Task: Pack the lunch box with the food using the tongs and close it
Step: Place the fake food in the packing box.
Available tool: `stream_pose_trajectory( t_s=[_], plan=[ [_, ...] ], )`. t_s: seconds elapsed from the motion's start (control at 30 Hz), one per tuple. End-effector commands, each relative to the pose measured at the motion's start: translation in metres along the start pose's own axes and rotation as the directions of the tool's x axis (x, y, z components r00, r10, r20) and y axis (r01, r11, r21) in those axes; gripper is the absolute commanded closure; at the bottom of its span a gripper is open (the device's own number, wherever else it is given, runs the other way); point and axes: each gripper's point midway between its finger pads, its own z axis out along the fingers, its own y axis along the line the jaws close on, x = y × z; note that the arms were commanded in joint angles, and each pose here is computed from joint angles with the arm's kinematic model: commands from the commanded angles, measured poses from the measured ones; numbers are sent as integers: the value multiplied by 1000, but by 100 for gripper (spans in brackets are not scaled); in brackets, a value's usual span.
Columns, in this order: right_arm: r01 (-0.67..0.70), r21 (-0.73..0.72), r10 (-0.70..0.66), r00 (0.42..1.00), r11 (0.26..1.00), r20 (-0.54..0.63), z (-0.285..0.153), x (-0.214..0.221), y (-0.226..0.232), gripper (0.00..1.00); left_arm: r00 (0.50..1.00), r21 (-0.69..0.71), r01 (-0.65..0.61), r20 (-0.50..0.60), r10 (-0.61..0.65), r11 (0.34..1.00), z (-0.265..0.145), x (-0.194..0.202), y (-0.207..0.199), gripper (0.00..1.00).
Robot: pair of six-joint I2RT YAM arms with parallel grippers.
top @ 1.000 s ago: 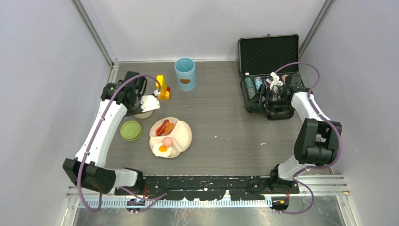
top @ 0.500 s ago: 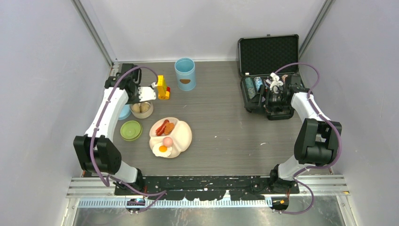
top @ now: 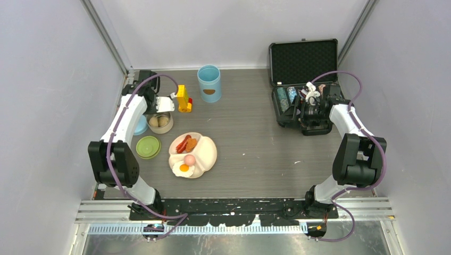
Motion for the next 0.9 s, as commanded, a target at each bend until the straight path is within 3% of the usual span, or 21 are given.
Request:
stream_pose_trajectory(
  t_s=[0.0, 0.13, 0.3, 0.63, 0.87],
  plan=[
    [28, -13, -28, 999, 1000, 25, -4, -6, 6, 22, 999, -62, 19, -34, -21, 998, -4, 11, 19, 81],
    [29, -14, -29, 999, 999, 26, -4, -7, 5, 22, 999, -60, 22, -32, -24, 998, -4, 11, 19, 66],
    [24, -20, -24, 999, 1000, 24, -4, -7, 5, 22, 999, -59, 38, -23, -39, 998, -10, 12, 21, 57],
    [21, -28, -20, 1000, 999, 22, -3, -7, 6, 22, 993, -75, 108, 47, -104, 991, -45, 16, 24, 58],
    [18, -31, -18, 1000, 999, 20, -3, -7, 6, 22, 966, 56, 166, 194, -174, 985, -80, 5, -26, 58]
  ],
)
